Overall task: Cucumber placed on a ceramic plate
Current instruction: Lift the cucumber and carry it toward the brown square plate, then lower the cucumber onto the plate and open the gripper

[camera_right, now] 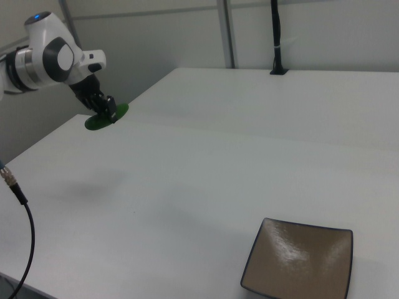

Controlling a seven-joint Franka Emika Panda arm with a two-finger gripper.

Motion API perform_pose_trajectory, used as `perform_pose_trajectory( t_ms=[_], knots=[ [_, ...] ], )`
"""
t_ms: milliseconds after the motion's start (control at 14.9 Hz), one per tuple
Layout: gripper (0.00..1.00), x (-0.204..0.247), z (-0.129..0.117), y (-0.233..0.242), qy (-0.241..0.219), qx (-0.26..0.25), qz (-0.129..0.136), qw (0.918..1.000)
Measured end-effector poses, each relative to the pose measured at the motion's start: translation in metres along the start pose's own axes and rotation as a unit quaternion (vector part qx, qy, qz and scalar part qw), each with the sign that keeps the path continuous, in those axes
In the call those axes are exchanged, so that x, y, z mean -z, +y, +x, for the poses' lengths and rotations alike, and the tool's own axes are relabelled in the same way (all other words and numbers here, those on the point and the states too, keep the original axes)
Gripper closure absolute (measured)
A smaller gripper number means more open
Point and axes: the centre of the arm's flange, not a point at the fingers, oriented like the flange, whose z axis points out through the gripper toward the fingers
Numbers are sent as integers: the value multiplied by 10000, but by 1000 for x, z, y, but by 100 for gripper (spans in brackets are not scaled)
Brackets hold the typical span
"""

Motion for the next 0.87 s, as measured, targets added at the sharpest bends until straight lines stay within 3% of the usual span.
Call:
perform_pose_trajectory(
  t_ms=[201, 470, 872],
  knots=[
    [57, 32, -2, 50, -515, 325, 111, 9981],
    [57, 67, -8, 133, -1121, 938, 232, 9890],
    [57, 79, -17, 280, -1325, 1100, 213, 9848]
  ],
)
